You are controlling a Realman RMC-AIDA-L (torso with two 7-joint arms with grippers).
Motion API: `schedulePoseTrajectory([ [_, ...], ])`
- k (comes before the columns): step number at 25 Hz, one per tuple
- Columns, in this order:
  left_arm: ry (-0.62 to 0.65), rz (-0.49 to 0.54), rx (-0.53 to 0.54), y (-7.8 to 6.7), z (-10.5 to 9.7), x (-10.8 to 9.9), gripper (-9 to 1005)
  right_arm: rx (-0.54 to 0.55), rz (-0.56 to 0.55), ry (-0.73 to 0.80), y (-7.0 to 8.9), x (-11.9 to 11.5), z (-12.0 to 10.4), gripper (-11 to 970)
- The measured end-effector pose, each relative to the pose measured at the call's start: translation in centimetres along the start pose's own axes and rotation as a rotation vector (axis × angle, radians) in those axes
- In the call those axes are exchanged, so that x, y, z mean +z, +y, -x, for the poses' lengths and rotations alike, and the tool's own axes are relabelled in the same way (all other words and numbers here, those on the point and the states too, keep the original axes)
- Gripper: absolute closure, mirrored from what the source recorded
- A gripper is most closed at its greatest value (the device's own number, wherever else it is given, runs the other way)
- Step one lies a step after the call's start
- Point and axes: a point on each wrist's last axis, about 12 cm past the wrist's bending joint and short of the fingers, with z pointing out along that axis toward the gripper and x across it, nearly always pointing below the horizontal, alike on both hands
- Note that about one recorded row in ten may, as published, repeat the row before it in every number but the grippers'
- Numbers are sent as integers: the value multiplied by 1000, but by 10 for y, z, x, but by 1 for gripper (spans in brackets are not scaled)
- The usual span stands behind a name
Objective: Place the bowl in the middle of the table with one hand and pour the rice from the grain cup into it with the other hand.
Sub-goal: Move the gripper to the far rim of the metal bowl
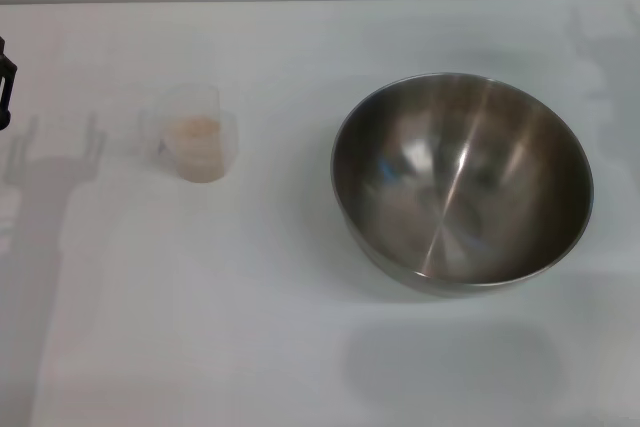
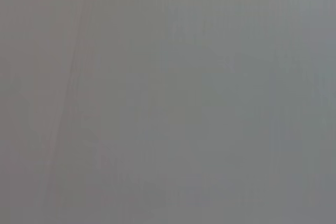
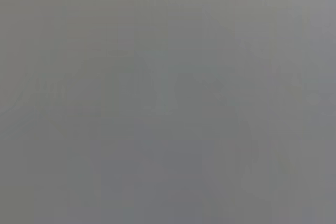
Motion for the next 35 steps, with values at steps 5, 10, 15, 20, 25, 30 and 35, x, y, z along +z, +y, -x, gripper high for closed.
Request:
schedulePoseTrajectory([
  [5,-1,-1,2,0,0,0,272,109,119,181,28,18,12,191],
  [10,-10,2,0,1,2,2,273,78,225,371,66,23,46,194],
  [15,-15,1,-3,-1,2,5,273,-19,258,587,81,20,91,197],
  [20,-21,7,-3,0,3,8,274,-96,345,782,78,17,135,200],
  [25,-26,19,-3,2,4,9,274,-129,451,998,69,13,159,203],
  [30,-24,23,-2,3,4,8,275,-166,487,1141,55,8,153,206],
  [35,-24,23,-3,3,4,8,275,-172,497,1246,44,7,130,209],
])
